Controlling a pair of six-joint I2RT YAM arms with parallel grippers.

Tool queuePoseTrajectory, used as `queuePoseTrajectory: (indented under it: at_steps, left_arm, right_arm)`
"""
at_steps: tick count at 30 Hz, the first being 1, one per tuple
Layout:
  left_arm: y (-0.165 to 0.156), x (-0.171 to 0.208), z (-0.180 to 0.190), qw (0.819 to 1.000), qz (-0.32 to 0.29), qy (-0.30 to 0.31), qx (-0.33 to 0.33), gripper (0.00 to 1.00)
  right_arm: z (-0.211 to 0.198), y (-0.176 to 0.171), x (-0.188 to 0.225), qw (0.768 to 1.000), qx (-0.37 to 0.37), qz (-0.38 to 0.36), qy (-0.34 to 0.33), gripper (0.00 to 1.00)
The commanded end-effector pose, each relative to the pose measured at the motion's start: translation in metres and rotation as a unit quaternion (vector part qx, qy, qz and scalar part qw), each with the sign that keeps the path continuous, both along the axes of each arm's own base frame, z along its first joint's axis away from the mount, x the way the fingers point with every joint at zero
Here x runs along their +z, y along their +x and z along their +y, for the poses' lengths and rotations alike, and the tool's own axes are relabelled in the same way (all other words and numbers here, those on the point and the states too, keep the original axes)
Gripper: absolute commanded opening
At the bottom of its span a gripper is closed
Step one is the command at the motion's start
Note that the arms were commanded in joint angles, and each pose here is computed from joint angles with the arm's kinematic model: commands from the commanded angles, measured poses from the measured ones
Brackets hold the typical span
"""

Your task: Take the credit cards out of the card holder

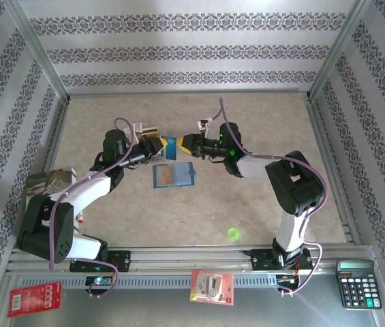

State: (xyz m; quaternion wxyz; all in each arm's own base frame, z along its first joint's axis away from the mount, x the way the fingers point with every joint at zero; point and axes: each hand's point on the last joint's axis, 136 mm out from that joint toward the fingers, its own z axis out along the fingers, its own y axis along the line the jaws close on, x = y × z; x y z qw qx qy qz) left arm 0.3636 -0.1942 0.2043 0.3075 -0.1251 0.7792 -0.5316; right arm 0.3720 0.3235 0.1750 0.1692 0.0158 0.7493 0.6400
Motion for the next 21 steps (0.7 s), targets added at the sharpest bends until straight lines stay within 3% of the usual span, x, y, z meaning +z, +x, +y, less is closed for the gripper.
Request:
queuePoseTrajectory:
  at_steps: [1, 10, 15, 16, 21]
  left_arm:
    - [-0.001, 0.014, 0.011, 0.998, -0.033, 0.047, 0.009, 0.00]
    - [0.012, 0.013, 0.028, 0.990, -0.042, 0.133, 0.029, 0.00]
    - [0.031, -0.001, 0.041, 0.965, -0.045, 0.259, 0.006, 0.00]
    - [0.033, -0.004, 0.040, 0.957, -0.052, 0.285, -0.013, 0.01]
    - [0.059, -0.031, 0.070, 0.900, -0.044, 0.434, -0.020, 0.04]
  right_arm:
    - [-0.026, 0.011, -0.019, 0.998, -0.039, -0.008, -0.047, 0.23]
    - [-0.044, 0.013, -0.038, 0.993, -0.064, -0.002, -0.099, 0.36]
    - [-0.055, 0.010, -0.041, 0.988, -0.078, -0.012, -0.134, 0.52]
    - [-0.057, 0.010, -0.042, 0.987, -0.081, -0.013, -0.139, 0.57]
    - [-0.068, 0.007, -0.037, 0.982, -0.090, -0.039, -0.163, 0.98]
